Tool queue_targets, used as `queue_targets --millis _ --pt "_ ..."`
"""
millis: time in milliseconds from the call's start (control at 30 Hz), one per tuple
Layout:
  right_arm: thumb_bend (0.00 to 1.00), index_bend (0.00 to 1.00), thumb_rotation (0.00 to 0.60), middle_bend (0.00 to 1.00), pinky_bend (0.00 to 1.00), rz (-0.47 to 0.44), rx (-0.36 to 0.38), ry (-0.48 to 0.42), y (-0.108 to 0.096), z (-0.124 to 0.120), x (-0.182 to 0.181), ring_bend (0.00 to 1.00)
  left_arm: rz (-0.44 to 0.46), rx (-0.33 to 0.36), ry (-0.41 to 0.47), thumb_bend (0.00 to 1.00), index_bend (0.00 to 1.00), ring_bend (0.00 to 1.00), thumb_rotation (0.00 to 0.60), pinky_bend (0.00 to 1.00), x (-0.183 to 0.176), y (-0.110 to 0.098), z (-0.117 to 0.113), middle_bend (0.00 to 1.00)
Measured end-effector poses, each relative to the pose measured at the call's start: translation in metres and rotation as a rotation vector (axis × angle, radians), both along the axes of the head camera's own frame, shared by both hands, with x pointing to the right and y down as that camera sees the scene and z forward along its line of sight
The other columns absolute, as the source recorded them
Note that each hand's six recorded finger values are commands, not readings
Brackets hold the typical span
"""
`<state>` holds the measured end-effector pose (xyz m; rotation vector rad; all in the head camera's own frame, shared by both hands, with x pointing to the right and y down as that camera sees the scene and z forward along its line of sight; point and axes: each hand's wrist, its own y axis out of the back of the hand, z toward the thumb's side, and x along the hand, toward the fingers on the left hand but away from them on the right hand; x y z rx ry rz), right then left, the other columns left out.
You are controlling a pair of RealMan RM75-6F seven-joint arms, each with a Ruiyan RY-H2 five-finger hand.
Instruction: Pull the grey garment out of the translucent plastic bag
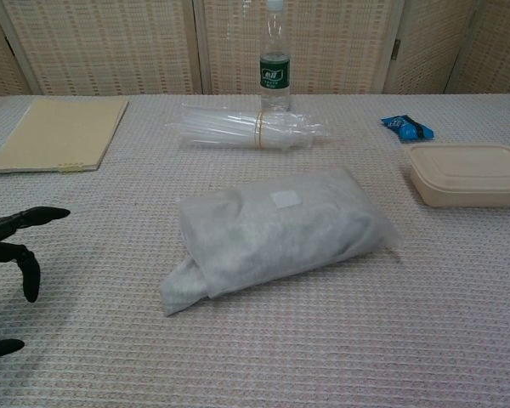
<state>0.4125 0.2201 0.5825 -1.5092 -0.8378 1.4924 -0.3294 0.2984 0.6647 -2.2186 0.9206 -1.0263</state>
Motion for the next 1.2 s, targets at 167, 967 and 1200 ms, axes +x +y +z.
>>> queue_targets --millis 167,967,1200 --pt "0.11 0.0 0.6 0.0 0.0 -0.001 -0.013 0.01 -0.002 0.005 0.0 0.0 -0.005 0.006 0.045 0.25 0.58 0.0 0.541 0.01 0.024 -0.004 0.01 0.07" --pt "0.11 0.0 0.6 0.0 0.0 0.012 -0.039 0.018 -0.005 0.011 0.002 0.0 -0.019 0.037 0.023 0.26 0.53 0.0 0.383 0.0 0.09 -0.013 0.054 0.05" --pt "0.11 0.0 0.6 0.0 0.0 0.013 -0.048 0.019 -0.006 0.012 0.002 0.0 -0.025 0.108 -0.007 0.22 0.52 0.0 0.382 0.0 0.097 -0.019 0.06 0.05"
